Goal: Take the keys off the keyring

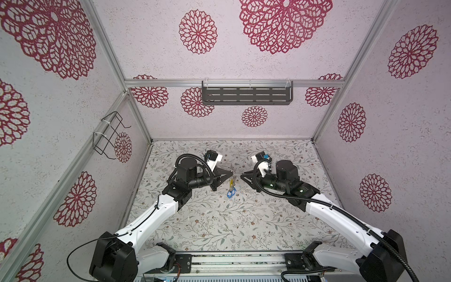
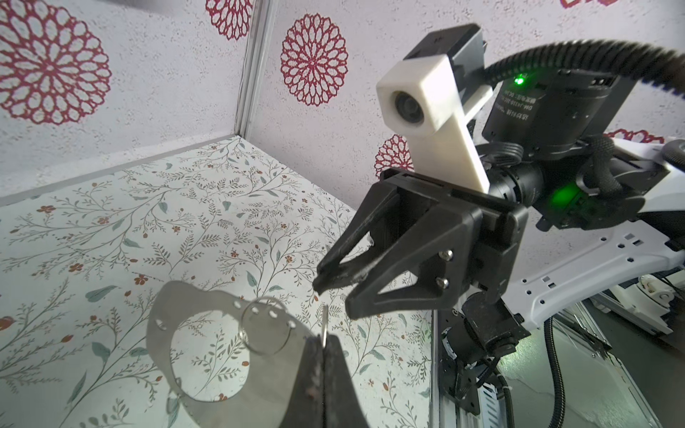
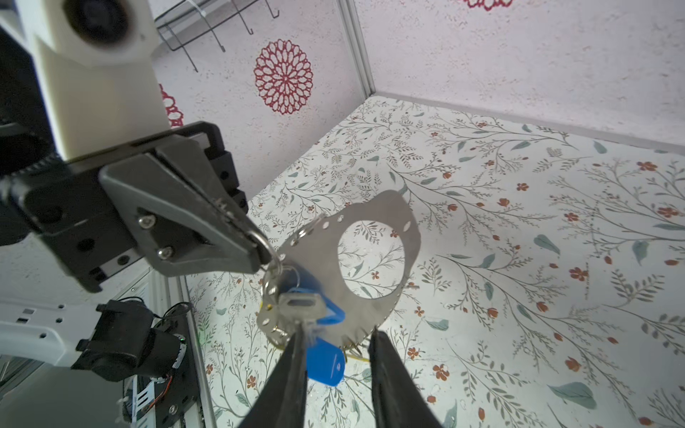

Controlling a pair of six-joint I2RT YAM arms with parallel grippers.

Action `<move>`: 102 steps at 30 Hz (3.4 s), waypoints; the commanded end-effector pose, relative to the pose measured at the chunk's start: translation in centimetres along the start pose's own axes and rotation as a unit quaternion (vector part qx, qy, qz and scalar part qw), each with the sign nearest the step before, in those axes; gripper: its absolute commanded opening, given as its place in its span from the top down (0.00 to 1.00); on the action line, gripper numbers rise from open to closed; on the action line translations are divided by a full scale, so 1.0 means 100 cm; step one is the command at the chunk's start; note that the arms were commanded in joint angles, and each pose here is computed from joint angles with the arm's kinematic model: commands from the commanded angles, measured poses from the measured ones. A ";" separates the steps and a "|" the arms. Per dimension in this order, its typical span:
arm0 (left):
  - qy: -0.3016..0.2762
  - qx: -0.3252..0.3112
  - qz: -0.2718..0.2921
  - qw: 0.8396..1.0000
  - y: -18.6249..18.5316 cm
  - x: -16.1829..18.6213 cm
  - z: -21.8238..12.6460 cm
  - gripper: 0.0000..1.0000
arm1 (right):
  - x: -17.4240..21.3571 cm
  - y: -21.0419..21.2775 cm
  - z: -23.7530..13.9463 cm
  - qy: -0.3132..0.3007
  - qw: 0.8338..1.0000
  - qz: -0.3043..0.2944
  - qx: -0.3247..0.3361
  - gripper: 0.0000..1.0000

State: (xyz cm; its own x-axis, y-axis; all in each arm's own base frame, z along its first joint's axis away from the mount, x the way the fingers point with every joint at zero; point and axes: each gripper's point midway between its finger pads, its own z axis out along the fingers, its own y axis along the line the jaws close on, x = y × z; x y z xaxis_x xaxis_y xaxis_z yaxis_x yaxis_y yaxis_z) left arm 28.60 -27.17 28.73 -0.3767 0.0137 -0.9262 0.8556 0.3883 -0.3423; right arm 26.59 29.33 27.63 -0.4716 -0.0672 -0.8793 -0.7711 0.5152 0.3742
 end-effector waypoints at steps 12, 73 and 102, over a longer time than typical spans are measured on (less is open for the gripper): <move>-0.041 0.024 -0.014 0.999 -0.010 -0.038 0.002 1.00 | -0.037 0.029 -0.002 -0.056 0.996 -0.063 -0.038 0.48; -0.007 0.065 -0.034 0.997 -0.027 -0.057 -0.004 1.00 | -0.043 0.026 0.003 -0.030 0.990 -0.062 -0.120 0.35; -0.009 -0.043 -0.065 0.997 0.011 -0.042 -0.009 1.00 | -0.043 0.016 -0.009 -0.043 0.995 -0.085 -0.022 1.00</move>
State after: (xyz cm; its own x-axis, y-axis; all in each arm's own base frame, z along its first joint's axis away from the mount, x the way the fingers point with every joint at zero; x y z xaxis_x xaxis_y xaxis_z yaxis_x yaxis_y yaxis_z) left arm 30.05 -26.92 31.84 -0.5121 -0.0273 -0.8585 0.7811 0.4010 -0.4786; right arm 26.94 31.08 30.41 -0.3624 -0.1114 -0.9253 -0.8679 0.4022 0.2915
